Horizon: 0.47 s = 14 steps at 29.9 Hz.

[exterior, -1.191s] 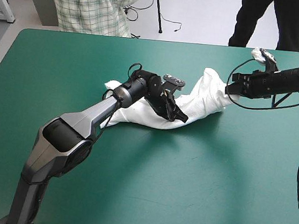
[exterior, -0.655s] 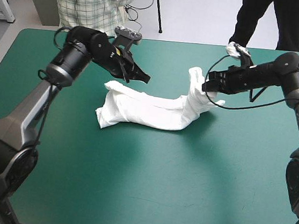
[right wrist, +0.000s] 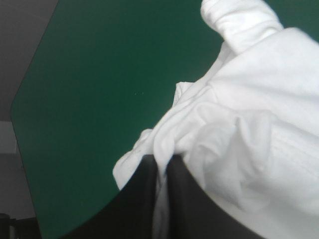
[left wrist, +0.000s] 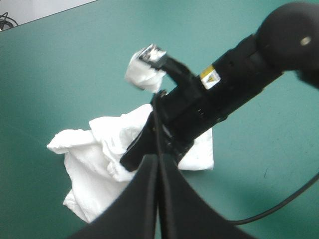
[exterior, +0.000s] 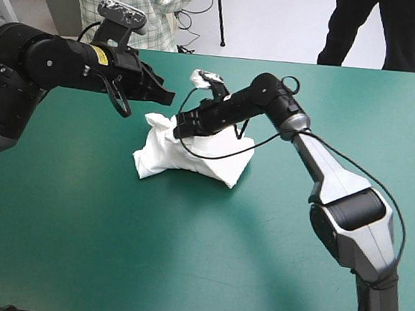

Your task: Fold the cloth

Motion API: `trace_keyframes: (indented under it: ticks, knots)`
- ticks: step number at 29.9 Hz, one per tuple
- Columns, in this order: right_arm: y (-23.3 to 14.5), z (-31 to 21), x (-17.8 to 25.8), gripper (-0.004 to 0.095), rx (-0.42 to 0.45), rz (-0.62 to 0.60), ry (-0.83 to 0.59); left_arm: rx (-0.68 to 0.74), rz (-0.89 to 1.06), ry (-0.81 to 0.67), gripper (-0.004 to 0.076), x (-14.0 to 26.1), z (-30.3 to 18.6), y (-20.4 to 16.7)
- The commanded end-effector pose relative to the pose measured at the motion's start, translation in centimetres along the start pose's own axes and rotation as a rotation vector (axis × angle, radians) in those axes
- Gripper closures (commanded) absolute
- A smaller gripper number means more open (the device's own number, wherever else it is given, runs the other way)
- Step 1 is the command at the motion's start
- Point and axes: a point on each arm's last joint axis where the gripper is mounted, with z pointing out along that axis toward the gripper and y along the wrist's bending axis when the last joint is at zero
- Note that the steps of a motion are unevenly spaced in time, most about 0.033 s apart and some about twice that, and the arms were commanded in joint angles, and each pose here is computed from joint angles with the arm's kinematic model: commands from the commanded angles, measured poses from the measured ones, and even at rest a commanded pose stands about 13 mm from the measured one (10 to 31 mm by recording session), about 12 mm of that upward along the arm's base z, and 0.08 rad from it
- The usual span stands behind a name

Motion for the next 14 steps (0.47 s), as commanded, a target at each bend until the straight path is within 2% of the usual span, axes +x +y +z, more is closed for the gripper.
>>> trace_keyframes:
  ticks: [1, 4, 5, 8, 10, 12, 14]
  knots:
    - [3.0, -0.7, -1.2, 0.0835, -0.087, -0.056, -0.038, 0.018, -0.023, -0.035, 0.0733, 0.1, -2.7, -0.6]
    - [3.1, -0.1, -1.3, 0.0619, -0.111, -0.087, 0.002, 0.018, -0.026, -0.035, 0.0733, 0.1, -2.7, -0.6]
    - [3.2, -0.2, -1.4, 0.0494, -0.116, -0.097, 0.005, 0.018, -0.028, -0.035, 0.0733, 0.1, -2.7, -0.6]
    - [4.1, -1.1, -1.7, 0.0233, -0.122, -0.140, 0.003, 0.018, -0.034, -0.035, 0.0733, 0.1, -2.7, -0.6]
    - [4.9, -1.9, -2.1, 0.0180, -0.126, -0.158, -0.020, 0.018, -0.034, -0.035, 0.0733, 0.1, -2.7, -0.6]
    - [6.1, -3.3, -2.4, 0.0211, -0.119, -0.195, -0.051, 0.018, -0.034, -0.036, 0.0733, 0.1, -2.7, -0.6]
    - [7.0, -5.2, -2.6, 0.0249, -0.074, -0.229, -0.079, 0.018, -0.033, -0.042, 0.0733, 0.2, -3.0, -0.7]
